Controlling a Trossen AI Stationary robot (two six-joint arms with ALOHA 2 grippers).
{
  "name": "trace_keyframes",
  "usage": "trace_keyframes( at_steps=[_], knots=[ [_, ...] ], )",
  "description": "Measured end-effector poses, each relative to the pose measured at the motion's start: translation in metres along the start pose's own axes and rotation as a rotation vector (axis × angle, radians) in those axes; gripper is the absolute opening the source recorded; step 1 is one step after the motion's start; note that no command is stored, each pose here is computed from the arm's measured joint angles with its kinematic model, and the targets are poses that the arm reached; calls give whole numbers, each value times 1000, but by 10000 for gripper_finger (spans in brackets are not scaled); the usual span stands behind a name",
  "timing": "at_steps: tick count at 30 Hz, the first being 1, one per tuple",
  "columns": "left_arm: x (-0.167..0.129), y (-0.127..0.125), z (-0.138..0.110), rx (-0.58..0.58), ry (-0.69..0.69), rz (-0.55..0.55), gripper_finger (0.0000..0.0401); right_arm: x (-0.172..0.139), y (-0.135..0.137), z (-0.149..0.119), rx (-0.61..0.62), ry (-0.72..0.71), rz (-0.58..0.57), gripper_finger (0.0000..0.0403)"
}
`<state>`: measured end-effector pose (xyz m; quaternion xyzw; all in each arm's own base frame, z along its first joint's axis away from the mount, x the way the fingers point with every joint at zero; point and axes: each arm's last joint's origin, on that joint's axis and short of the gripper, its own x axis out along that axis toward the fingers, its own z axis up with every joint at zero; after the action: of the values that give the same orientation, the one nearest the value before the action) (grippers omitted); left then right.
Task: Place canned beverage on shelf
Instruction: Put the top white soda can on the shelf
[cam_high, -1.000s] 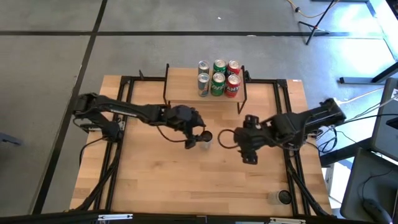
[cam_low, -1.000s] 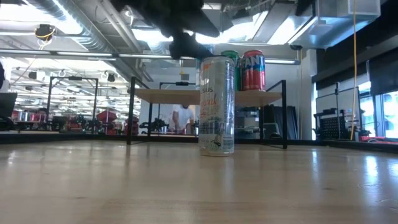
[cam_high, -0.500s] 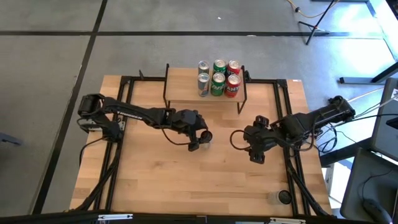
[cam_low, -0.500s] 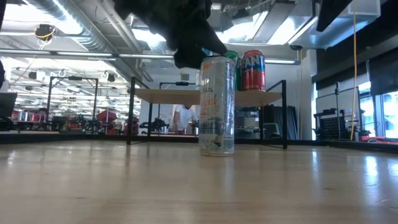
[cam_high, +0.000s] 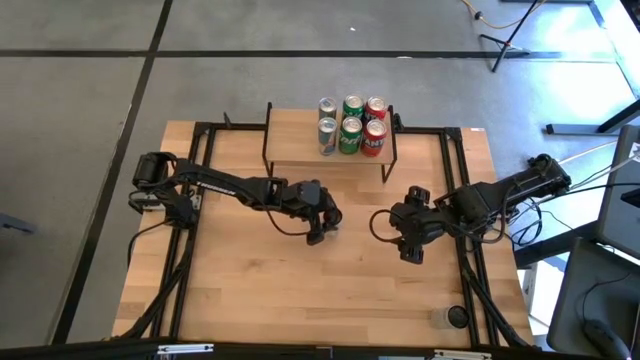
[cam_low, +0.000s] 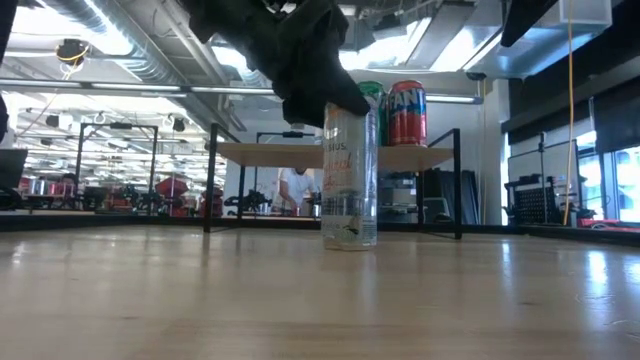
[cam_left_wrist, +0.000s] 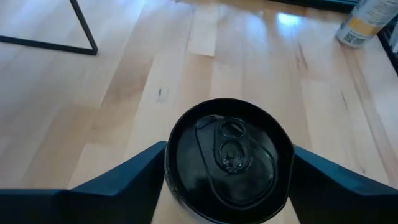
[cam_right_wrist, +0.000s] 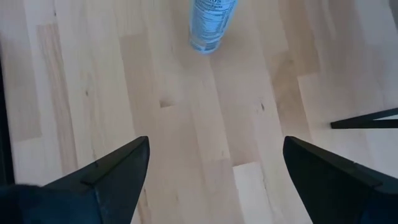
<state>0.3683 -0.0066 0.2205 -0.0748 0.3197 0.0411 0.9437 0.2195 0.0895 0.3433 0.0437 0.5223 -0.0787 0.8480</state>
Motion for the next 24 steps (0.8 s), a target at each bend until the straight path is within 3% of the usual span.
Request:
trace_keyframes(
  at_steps=[5, 10, 20, 24],
  knots=[
    [0, 0, 1, -26, -5, 4, 217, 0, 0, 0, -2, -3, -6, 353],
    [-17, 0, 10, -93, -17, 40, 215, 0, -1, -1, -38, 0, -17, 353],
    [-110, -2, 94, -144, -29, 256, 215, -11, -10, -6, -146, -38, -77, 353],
    [-151, 17, 121, -185, -30, 363, 215, -13, -19, -3, -163, -60, -108, 353]
  ],
)
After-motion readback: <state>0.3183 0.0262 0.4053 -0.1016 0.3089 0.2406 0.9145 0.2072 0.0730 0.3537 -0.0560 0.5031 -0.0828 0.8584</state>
